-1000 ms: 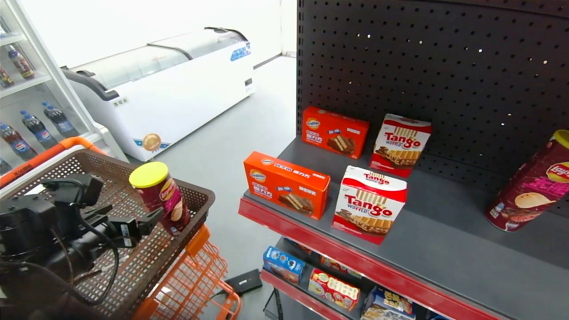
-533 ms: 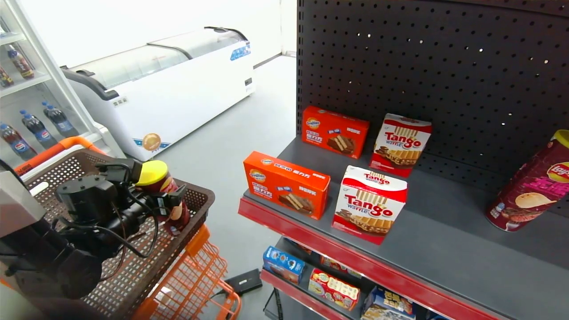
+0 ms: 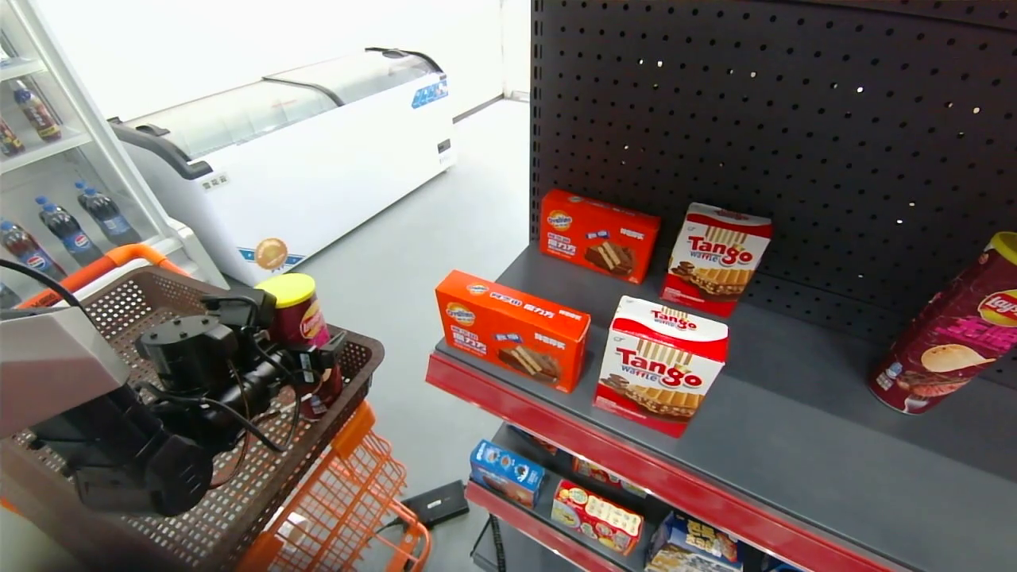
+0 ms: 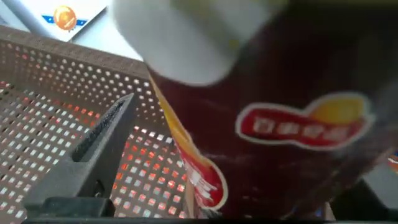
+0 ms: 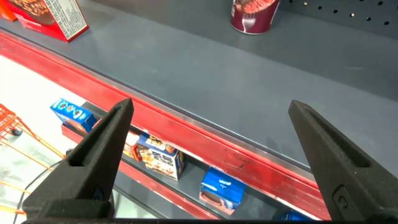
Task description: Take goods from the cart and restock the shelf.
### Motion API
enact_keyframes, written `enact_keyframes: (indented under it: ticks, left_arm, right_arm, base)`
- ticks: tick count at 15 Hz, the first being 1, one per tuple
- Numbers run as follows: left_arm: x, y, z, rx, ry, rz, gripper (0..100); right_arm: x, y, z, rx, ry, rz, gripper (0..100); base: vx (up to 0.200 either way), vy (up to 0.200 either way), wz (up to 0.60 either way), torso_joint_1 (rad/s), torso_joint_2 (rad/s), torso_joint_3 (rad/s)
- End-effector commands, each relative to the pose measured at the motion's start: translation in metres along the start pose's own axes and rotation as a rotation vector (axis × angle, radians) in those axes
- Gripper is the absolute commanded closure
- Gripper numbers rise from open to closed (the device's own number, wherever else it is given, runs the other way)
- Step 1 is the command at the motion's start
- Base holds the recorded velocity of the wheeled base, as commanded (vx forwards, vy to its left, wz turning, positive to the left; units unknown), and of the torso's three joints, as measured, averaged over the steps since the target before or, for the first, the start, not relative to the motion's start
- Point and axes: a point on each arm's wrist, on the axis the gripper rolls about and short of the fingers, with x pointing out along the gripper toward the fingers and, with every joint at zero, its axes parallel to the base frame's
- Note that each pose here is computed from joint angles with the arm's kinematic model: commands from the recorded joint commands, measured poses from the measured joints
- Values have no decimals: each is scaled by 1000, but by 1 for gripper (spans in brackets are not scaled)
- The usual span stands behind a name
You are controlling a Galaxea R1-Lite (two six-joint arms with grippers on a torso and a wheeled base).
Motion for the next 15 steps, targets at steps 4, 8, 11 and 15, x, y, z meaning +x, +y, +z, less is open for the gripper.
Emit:
enact_keyframes:
  ticks: [4,8,11,15]
  left_arm:
    - [-14,-8,20,39,-45,-33,0]
    - [-11,-7,15,41,-32,-29,0]
    - [-6,-8,12,46,-28,-31,100]
    - [-3,-11,15,50,-45,-36,100]
  right_arm:
    - [0,0,0,0,0,0,0]
    - [0,0,0,0,0,0,0]
    - [0,0,0,0,0,0,0]
    - [0,0,0,0,0,0,0]
  base:
    - [0,0,0,0,0,0]
    - [0,0,0,0,0,0]
    - [0,0,0,0,0,0]
    - [0,0,0,0,0,0]
